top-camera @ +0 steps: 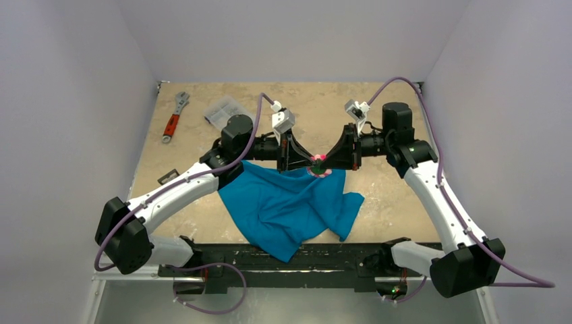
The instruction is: Remove the brooch from the garment
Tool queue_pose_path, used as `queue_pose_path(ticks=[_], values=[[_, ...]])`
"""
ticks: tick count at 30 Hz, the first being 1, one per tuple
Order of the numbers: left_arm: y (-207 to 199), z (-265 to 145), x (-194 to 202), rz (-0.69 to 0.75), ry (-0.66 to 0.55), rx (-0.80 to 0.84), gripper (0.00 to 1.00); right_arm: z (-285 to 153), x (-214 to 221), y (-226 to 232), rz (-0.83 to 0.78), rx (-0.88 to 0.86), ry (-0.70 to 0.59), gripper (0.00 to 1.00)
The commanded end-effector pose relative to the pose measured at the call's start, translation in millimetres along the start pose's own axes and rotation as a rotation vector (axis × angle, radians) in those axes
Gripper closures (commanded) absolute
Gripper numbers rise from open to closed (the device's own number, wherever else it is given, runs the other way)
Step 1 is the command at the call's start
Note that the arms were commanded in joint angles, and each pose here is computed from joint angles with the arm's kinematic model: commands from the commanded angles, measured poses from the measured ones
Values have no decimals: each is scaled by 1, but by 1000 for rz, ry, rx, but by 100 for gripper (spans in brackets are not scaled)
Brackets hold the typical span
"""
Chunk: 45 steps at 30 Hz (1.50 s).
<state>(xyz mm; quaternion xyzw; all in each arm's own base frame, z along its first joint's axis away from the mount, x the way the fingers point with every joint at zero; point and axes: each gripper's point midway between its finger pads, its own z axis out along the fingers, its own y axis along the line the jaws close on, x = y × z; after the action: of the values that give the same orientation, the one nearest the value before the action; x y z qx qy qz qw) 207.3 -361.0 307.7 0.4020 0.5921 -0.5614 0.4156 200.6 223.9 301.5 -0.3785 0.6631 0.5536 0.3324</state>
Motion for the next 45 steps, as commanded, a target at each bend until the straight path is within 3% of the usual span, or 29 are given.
queue_pose_path(ticks=[1, 7, 9, 13, 16, 21, 24, 31, 45], values=[[6, 1, -12, 22, -47, -18, 100, 0, -15, 14, -53, -60, -16, 97], [1, 3, -16, -15, -77, 37, 100, 1, -15, 11, -32, -37, -16, 82], [-2, 3, -17, -23, -91, 60, 100, 1, -14, 11, -24, -37, -15, 81], [-3, 1, -15, -20, -102, 89, 100, 0, -16, 13, -30, -45, -17, 88], [0, 1, -12, -6, -93, 82, 100, 0, -17, 15, -34, -54, -18, 100], [13, -11, -18, 37, -112, -9, 71, 0, -17, 13, -19, -37, -19, 100], [12, -20, -19, 93, -103, -46, 60, 0, -16, 7, -15, 2, -20, 100], [11, -17, -31, 80, -109, -62, 48, 1, -13, 0, 1, 31, -16, 100], [6, 1, -25, 50, -92, -29, 51, 0, -14, 2, 3, 26, -17, 100]])
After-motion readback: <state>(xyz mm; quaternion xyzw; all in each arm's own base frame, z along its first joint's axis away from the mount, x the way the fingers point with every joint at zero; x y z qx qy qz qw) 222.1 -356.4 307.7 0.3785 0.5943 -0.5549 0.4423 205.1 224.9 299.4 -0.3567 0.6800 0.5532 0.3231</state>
